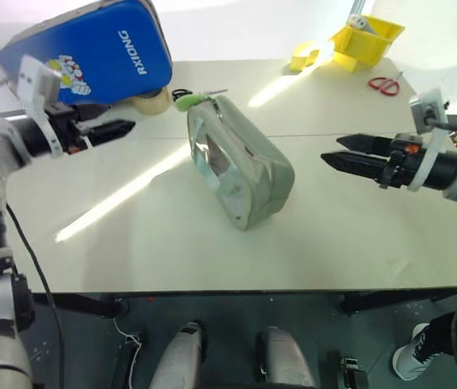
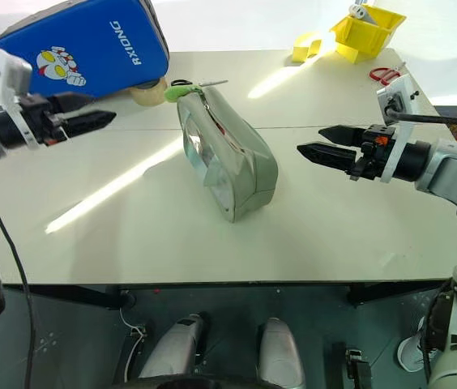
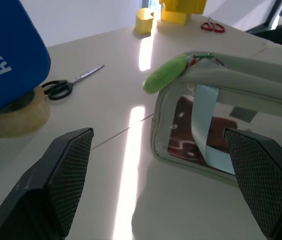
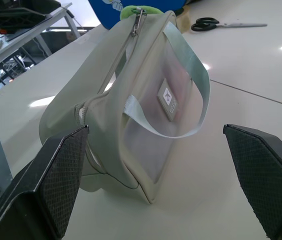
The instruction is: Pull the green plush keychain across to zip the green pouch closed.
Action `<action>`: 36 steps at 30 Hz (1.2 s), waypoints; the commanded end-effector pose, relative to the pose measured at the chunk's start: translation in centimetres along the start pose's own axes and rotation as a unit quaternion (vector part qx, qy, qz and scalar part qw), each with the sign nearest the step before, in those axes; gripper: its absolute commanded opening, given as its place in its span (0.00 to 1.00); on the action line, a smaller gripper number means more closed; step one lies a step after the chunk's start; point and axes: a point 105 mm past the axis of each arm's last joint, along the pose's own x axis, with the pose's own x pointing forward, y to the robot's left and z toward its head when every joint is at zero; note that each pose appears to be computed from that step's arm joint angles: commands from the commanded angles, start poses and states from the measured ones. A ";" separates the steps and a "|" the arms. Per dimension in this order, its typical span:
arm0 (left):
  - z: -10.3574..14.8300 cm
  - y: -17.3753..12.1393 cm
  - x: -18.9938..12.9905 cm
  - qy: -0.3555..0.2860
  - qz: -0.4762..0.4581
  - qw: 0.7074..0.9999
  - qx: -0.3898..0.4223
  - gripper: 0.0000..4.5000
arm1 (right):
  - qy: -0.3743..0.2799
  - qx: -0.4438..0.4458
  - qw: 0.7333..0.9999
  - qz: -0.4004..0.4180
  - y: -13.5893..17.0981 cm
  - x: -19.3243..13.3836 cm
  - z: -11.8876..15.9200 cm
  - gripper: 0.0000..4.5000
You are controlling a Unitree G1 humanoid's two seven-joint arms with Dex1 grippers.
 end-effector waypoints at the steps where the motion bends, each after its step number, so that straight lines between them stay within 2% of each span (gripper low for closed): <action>1: -0.4 -0.1 -0.5 0.009 -0.007 1.000 0.016 0.98 | -0.005 -0.032 0.999 0.003 0.8 -0.1 0.6 1.00; 5: -1.1 -0.7 -0.4 0.023 -0.023 0.999 0.021 0.98 | 0.005 -0.040 0.999 0.010 1.2 0.0 0.3 1.00; 20: -1.2 -3.0 0.8 0.037 -0.069 0.994 0.073 0.98 | 0.006 -0.067 0.997 0.023 2.8 1.6 1.0 1.00; 25: -1.1 -4.1 1.3 0.034 -0.094 0.991 0.090 0.98 | 0.027 -0.089 0.995 0.024 3.3 1.9 0.3 1.00; 32: -1.3 -7.6 1.7 0.033 -0.178 0.978 0.108 0.98 | 0.061 -0.131 0.989 0.031 4.4 3.0 -1.2 1.00; 36: -1.5 -7.8 1.7 0.040 -0.183 0.976 0.115 0.98 | 0.056 -0.137 0.989 0.016 4.0 4.1 -1.6 1.00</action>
